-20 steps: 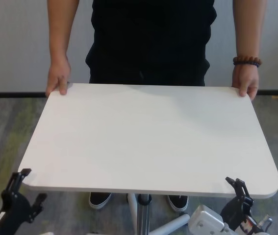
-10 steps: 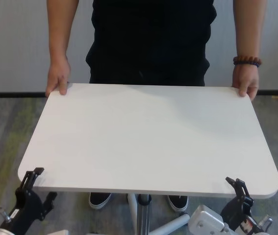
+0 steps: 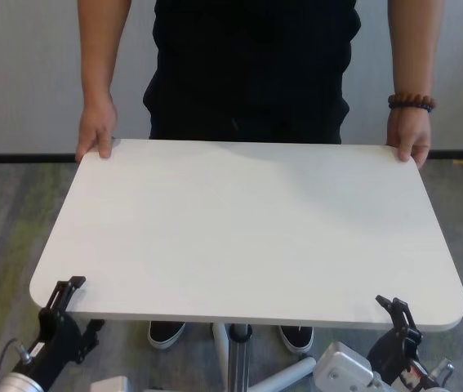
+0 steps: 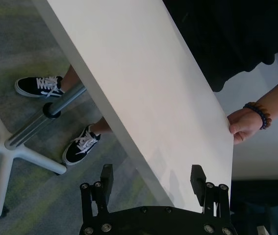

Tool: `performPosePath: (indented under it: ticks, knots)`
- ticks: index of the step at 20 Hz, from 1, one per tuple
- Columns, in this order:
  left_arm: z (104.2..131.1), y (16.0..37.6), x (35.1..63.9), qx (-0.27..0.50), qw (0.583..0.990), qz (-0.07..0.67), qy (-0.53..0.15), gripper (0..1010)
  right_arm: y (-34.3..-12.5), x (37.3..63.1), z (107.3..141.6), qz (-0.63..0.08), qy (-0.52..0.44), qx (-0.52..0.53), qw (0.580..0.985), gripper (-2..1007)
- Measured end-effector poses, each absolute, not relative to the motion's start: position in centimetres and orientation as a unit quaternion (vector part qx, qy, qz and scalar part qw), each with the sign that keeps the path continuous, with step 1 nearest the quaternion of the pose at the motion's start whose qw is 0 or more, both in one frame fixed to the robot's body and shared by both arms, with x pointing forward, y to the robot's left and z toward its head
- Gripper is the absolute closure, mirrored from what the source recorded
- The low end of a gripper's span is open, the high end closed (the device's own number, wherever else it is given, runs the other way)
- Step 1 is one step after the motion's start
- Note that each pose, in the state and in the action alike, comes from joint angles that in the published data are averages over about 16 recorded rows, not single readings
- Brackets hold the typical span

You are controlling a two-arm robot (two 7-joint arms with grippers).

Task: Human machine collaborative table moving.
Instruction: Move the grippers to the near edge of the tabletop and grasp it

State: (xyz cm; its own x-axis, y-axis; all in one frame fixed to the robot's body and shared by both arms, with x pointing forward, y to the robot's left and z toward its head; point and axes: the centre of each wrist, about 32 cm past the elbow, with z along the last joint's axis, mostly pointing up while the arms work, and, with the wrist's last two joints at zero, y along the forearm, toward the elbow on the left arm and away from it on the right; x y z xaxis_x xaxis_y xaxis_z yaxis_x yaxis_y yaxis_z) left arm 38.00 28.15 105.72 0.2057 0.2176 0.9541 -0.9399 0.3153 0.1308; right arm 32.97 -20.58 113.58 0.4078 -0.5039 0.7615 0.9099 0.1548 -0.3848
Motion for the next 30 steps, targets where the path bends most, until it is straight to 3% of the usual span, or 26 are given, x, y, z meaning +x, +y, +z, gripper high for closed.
performPosePath:
  ticks: [30]
  knots:
    - [107.2, 26.0, 39.0, 0.407, 0.671, 0.420, -0.455, 9, -20.6, 33.1, 113.6, -0.486, -0.238, -0.432, 0.721, 4]
